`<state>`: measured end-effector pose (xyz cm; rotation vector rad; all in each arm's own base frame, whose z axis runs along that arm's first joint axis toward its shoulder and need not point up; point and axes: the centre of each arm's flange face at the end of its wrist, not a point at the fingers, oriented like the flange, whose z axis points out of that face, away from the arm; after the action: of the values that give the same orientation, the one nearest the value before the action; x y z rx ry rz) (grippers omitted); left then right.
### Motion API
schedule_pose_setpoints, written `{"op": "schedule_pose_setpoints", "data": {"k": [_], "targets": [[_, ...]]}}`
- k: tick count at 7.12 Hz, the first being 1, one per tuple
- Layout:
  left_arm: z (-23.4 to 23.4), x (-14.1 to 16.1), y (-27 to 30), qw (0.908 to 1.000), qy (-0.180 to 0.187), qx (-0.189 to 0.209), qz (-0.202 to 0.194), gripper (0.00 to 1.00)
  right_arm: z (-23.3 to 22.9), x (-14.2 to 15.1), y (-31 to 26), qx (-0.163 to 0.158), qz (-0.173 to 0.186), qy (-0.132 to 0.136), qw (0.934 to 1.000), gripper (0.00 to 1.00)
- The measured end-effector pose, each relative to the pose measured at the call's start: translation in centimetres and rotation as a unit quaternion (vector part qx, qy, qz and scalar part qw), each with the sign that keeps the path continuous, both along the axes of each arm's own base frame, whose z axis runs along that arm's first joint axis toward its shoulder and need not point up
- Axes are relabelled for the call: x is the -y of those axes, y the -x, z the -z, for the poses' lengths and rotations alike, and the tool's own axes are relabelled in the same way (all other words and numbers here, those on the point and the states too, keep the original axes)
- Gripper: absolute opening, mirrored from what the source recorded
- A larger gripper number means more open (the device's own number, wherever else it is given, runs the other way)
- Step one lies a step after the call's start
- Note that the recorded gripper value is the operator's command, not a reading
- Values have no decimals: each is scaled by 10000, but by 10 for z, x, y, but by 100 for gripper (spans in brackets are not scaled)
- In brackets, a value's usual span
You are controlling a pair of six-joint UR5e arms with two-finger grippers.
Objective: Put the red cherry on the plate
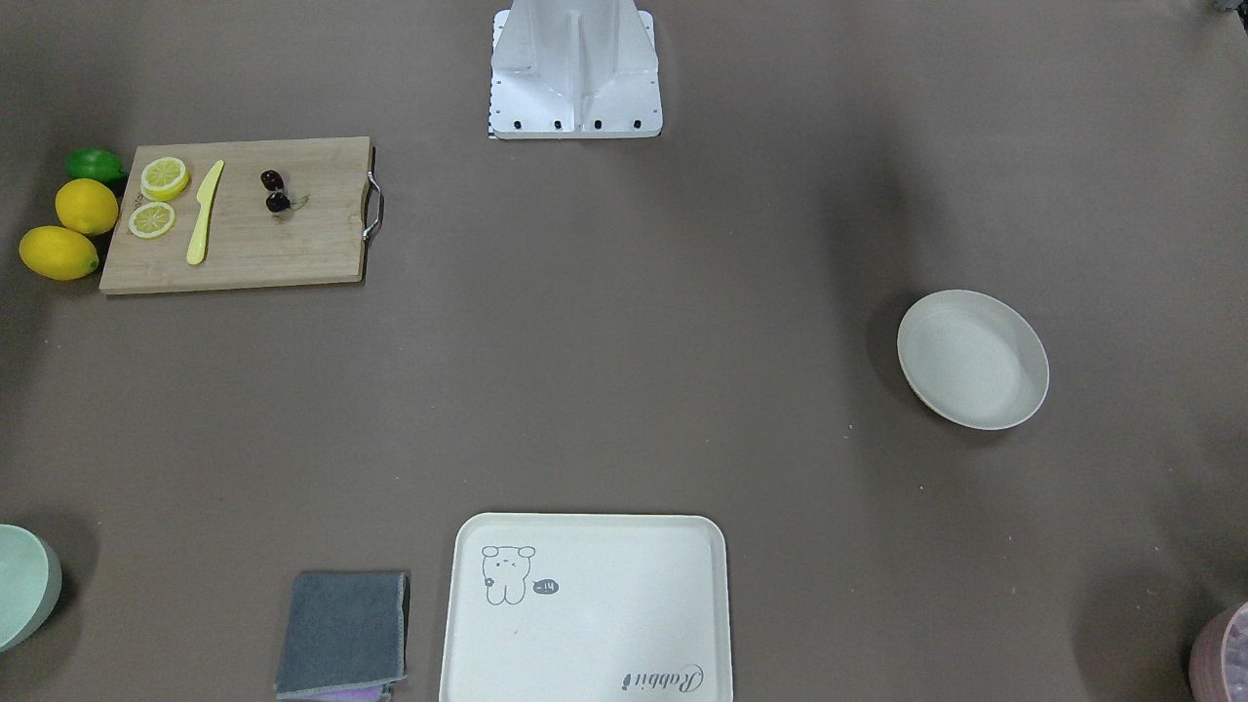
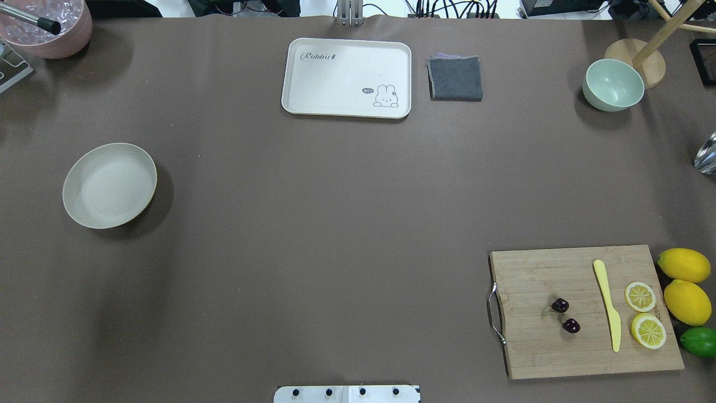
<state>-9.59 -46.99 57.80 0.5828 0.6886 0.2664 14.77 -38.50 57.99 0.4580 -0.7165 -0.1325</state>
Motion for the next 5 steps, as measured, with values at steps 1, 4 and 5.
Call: {"op": "schedule_pose_setpoints", "data": {"k": [1,4,5], "targets": [[-4,2,-7,9999,103,-105,11,98,-4,-2,5,104,-78,139,9998,100],[-16,12,-105,9931,1007,-571,-175,98,4,24,89,473,-99,917,9946,99],[-26,13,-136,9904,1163,-710,-237,98,10,31,130,589,-159,1089,9922,99]]}}
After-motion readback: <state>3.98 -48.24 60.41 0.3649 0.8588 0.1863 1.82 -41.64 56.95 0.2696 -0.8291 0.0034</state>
